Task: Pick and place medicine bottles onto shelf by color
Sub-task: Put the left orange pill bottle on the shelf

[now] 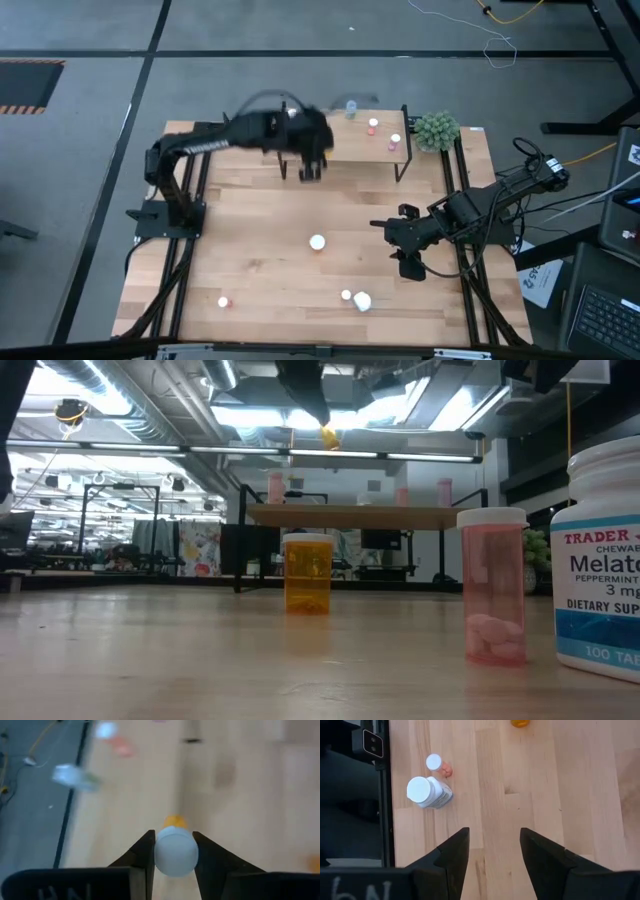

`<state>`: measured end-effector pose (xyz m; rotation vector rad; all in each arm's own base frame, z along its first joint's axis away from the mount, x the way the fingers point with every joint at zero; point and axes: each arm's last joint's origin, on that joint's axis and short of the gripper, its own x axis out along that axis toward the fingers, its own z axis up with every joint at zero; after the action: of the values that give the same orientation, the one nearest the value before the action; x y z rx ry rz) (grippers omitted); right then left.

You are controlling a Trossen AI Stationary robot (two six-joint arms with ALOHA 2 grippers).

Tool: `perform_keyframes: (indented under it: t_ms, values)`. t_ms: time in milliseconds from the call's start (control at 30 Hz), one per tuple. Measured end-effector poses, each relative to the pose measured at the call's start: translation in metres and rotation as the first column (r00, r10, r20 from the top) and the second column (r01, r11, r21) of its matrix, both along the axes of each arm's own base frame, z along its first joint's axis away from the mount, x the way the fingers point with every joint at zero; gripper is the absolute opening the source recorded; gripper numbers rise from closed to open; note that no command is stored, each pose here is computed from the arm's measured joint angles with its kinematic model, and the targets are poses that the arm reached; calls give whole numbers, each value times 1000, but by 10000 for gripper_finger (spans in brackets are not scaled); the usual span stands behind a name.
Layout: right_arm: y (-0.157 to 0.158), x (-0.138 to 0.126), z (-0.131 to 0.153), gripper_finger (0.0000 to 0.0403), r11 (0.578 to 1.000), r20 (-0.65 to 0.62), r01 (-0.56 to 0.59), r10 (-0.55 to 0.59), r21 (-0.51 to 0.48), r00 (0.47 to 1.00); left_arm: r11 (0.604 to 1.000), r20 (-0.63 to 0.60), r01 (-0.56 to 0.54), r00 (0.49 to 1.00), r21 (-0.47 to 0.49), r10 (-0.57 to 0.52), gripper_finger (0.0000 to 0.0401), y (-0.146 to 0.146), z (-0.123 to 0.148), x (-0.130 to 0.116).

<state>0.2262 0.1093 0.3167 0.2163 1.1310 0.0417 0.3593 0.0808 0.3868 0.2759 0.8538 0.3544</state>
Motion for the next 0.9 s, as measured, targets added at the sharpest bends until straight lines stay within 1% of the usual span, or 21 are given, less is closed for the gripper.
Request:
perform_keyframes:
  t_ms: [67, 167, 267, 367, 533, 700, 767, 900]
  values:
    - [0, 0, 0, 179, 1000, 0, 0, 0, 0, 1000, 999, 34, -38, 999, -17, 39, 92, 26, 8, -7]
    - [0, 0, 0, 179, 1000, 1, -6, 6, -2, 1000, 991, 58, -95, 993, -90, 100, 92, 61, 9, -19]
    - [0, 0, 0, 179, 1000, 3, -20, 20, -9, 1000, 980, 35, -136, 989, -145, 143, 93, 87, -1, -24]
    - [0, 0, 0, 179, 1000, 3, -22, 22, -10, 1000, 971, 7, -155, 987, -181, 159, 93, 104, -15, -21]
    - [0, 0, 0, 179, 1000, 3, -19, 19, -9, 1000, 962, -42, -148, 989, -228, 142, 93, 113, -37, -9]
    - [0, 0, 0, 179, 1000, 2, -19, 19, -9, 1000, 948, -123, -177, 981, -266, 149, 94, 112, -51, -7]
    - [0, 0, 0, 179, 1000, 1, -16, 16, -8, 1000, 942, -163, -193, 975, -276, 153, 94, 111, -54, -10]
    - [0, 0, 0, 179, 1000, 1, -17, 17, -8, 1000, 940, -168, -196, 974, -278, 153, 94, 109, -53, -10]
